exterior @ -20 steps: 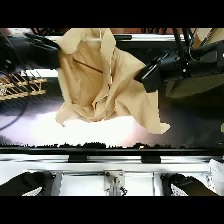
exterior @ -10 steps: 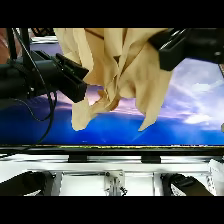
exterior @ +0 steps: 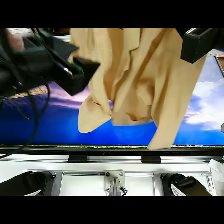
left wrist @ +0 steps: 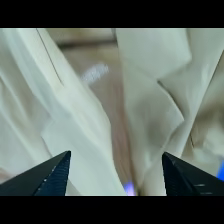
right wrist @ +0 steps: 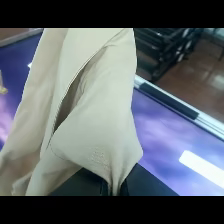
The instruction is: Fold the shirts.
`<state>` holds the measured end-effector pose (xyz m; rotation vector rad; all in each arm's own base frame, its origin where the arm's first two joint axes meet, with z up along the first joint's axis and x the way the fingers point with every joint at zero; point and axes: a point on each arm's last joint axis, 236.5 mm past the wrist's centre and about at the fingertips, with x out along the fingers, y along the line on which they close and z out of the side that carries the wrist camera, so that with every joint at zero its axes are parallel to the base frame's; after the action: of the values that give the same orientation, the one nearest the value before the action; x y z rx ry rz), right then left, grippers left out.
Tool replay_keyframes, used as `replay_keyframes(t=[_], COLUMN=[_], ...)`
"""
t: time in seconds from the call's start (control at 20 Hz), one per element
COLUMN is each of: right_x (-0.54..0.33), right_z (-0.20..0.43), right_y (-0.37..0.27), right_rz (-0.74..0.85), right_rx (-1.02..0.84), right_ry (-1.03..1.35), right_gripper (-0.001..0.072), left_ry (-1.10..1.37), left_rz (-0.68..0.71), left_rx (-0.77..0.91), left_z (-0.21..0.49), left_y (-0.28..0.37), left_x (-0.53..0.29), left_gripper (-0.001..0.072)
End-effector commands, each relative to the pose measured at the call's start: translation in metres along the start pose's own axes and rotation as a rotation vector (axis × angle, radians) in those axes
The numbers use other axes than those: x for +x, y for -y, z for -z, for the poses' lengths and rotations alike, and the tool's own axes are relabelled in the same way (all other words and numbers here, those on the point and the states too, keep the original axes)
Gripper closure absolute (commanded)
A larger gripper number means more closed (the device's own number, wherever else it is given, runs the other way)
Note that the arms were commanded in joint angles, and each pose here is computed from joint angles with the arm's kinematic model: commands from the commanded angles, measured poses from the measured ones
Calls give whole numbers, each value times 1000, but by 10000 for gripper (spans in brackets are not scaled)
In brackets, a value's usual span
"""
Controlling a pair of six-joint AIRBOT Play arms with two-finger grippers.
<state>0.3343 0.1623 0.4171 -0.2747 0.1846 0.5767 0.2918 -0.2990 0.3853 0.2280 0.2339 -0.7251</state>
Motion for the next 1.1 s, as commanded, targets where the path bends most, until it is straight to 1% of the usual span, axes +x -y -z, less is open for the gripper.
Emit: replay_keyframes(t=[0.0, 0.15, 0.35, 0.4, 0.5, 0.75, 0.95, 1.05], right_x=[-4, -20, -70, -84, -109, -203, -271, -300], right_z=[2, -9, -12, -9, 5, 57, 92, 96], right_y=[35, 91, 167, 183, 215, 300, 336, 348], right_rz=[152, 397, 781, 851, 959, 1304, 1504, 1585], right_rx=[-13, -46, -116, -120, -80, 98, 167, 169], right_ry=[-12, 27, 11, -2, -35, -92, -142, -125], right_gripper=[647, 647, 646, 646, 646, 646, 646, 646], left_ry=[252, 309, 195, 156, 72, -102, -129, -129], left_rz=[-42, -96, -159, -170, -191, -209, -209, -209], left_rx=[85, 92, 76, 71, 58, 20, 17, 17], left_z=[-70, -88, -61, -52, -32, 11, 17, 17], left_y=[-12, -31, -58, -63, -73, -81, -81, -81], left_x=[-27, -41, -34, -33, -31, -28, -29, -29], left_gripper=[30, 32, 33, 33, 33, 34, 34, 34])
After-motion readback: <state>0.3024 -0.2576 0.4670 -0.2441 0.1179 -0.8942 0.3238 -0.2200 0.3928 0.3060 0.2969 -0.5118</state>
